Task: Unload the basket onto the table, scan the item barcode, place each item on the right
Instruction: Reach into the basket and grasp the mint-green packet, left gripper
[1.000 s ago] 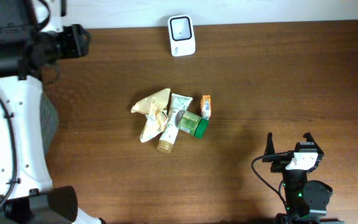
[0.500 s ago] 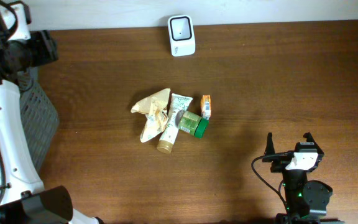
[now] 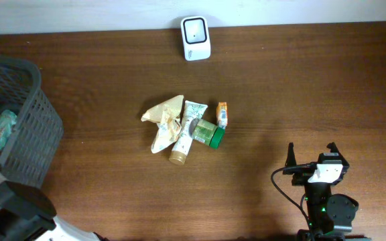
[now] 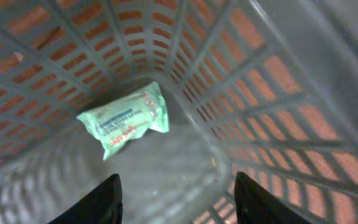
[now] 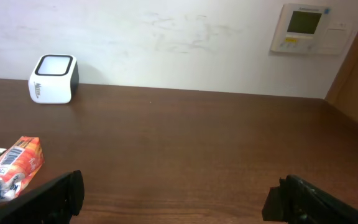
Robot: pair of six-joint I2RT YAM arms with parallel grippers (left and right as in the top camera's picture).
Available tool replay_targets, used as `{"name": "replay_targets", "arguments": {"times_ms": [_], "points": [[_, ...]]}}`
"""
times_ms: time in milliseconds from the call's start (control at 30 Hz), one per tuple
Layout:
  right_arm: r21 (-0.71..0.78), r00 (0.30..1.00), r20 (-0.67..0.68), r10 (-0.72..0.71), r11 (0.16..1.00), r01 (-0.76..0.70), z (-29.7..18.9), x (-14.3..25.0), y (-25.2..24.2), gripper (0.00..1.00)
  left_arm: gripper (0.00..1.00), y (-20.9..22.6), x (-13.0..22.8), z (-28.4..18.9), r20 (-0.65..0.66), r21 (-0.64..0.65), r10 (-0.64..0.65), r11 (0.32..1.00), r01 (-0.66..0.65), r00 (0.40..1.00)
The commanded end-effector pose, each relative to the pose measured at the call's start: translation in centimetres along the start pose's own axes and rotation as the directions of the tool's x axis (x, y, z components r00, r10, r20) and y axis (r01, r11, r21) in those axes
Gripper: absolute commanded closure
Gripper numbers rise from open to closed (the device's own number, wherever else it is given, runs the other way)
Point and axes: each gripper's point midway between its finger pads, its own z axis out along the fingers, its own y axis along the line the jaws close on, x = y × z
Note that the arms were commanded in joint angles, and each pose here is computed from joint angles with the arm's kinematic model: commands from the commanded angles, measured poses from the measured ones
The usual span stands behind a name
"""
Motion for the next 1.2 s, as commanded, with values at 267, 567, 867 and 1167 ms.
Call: {"name": "replay_targets", "arguments": {"times_ms": [267, 567, 867, 1167], "points": [[-0.005, 1.0, -0.002, 0.009, 1.0, -0.009, 0.0, 0.2, 0.1, 0.02, 0.35, 5.1, 7.0, 12.4, -0.118, -0.076, 0.432, 0.894, -0.442, 0.894], [-0.005, 1.0, -0.003, 0.009, 1.0, -0.009, 0.0, 0.2, 0.1, 0.02, 0.46, 6.9, 10.7, 20.1, -0.225, -0.029, 0.528, 0.836, -0.547, 0.819], [-0.005, 1.0, -0.002, 0.009, 1.0, -0.009, 0.0, 0.2, 0.1, 0.02, 1.0, 7.2, 8.0, 15.2, -0.192, -0.103, 0.513, 0.837, -0.537, 0.837], [-0.005, 1.0, -0.002, 0.009, 1.0, -0.009, 0.0, 0.2, 0.1, 0.02, 1.0, 5.9, 4.9, 7.4, -0.061, -0.15, 0.501, 0.851, -0.504, 0.863]]}}
